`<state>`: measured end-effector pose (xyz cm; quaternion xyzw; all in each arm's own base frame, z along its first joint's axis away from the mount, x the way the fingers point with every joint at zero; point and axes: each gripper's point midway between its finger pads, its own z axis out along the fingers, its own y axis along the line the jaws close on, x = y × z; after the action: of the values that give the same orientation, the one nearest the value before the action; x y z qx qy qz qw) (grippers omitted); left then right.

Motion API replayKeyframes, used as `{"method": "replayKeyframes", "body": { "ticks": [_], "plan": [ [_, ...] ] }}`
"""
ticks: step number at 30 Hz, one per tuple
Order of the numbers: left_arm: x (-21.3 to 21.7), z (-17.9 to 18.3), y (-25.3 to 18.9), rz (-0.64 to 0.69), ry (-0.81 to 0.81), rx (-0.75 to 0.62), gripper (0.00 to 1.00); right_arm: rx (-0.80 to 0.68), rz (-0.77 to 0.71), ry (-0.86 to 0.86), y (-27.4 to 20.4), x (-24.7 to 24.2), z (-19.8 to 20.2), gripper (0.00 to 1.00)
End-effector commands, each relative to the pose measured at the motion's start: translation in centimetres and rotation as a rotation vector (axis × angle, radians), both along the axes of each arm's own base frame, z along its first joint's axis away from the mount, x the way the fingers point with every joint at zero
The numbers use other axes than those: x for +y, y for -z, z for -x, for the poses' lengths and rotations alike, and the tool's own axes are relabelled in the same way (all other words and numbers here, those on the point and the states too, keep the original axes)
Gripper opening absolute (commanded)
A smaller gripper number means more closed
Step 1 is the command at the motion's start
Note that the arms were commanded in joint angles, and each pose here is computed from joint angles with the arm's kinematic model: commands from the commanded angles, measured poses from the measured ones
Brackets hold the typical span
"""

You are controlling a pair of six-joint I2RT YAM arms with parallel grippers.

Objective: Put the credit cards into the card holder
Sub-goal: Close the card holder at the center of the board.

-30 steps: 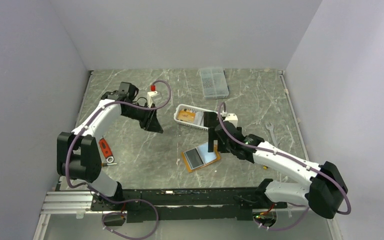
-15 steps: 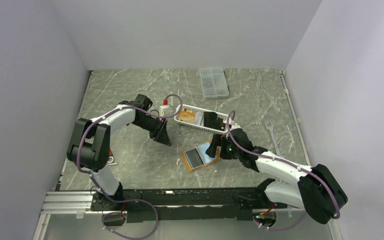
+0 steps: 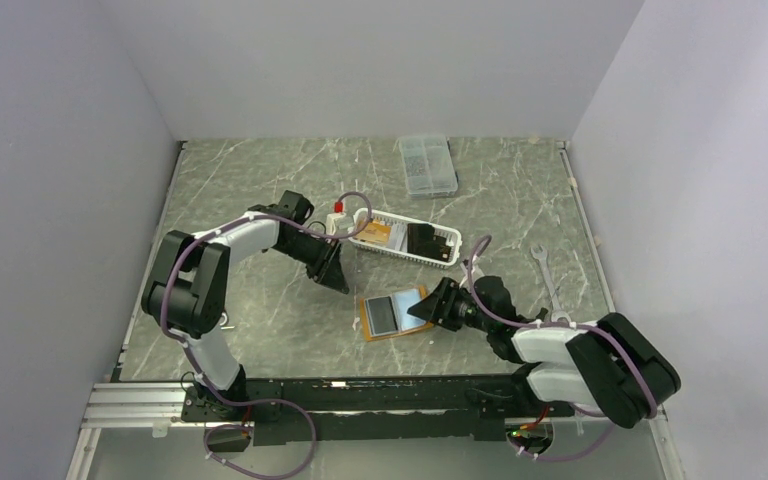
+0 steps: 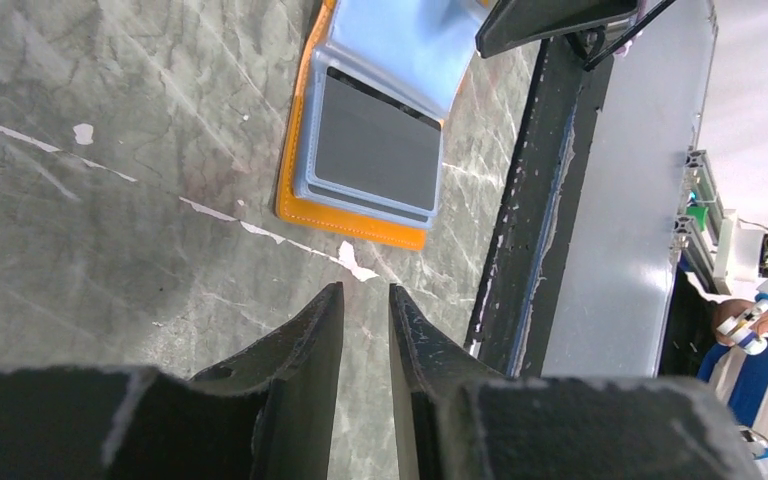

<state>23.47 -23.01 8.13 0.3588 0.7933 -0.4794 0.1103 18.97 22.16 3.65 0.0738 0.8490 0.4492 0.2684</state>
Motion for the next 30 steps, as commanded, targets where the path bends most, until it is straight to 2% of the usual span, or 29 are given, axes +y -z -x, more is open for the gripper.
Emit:
{"method": "replayKeyframes", "body": {
  "ticks": [1, 3, 6, 9, 10, 11, 14, 17, 23, 27, 30],
  "plan": [
    [-0.6, 0.0, 0.1, 0.0, 0.009, -0.026, 0.29, 0.04, -0.054, -0.024, 0.3, 0.6, 0.8, 0.6],
    [-0.6, -0.1, 0.0, 0.003, 0.011, -0.028, 0.29, 0.045, -0.06, -0.026, 0.4, 0.8, 0.6, 0.54],
    [-0.6, -0.1, -0.2, 0.0, 0.015, -0.028, 0.29, 0.065, -0.064, -0.039, 0.7, 1.5, 0.1, 0.33],
    [-0.4, -0.6, -1.2, 0.01, 0.008, -0.05, 0.29, 0.042, -0.105, -0.076, -1.1, 2.8, -1.0, 0.09],
    [-0.3, -0.9, -1.5, 0.015, 0.001, -0.056, 0.29, 0.023, -0.109, -0.084, -2.0, 3.1, -1.2, 0.03],
    [0.0, -1.3, -1.8, 0.02, -0.01, -0.061, 0.29, 0.001, -0.102, -0.092, -2.8, 3.3, -1.3, 0.01],
    [1.2, -2.8, -2.3, 0.022, -0.055, -0.083, 0.29, -0.12, -0.095, -0.117, -6.8, 3.6, -1.5, 0.0],
    [1.9, -3.8, -2.2, 0.012, -0.089, -0.096, 0.29, -0.218, -0.149, -0.156, -10.6, 3.9, -0.9, 0.0],
    [1.9, -4.8, -1.9, 0.02, -0.154, -0.068, 0.29, -0.309, -0.254, -0.273, -15.9, 5.0, 1.0, 0.0],
    [1.0, -3.9, -1.8, 0.076, -0.14, 0.006, 0.29, -0.389, -0.331, -0.326, -19.3, 5.7, 1.7, 0.0],
    [-0.1, -2.2, -2.0, 0.102, -0.074, 0.019, 0.29, -0.404, -0.36, -0.303, -19.8, 5.9, 1.1, 0.0]
  ]
}}
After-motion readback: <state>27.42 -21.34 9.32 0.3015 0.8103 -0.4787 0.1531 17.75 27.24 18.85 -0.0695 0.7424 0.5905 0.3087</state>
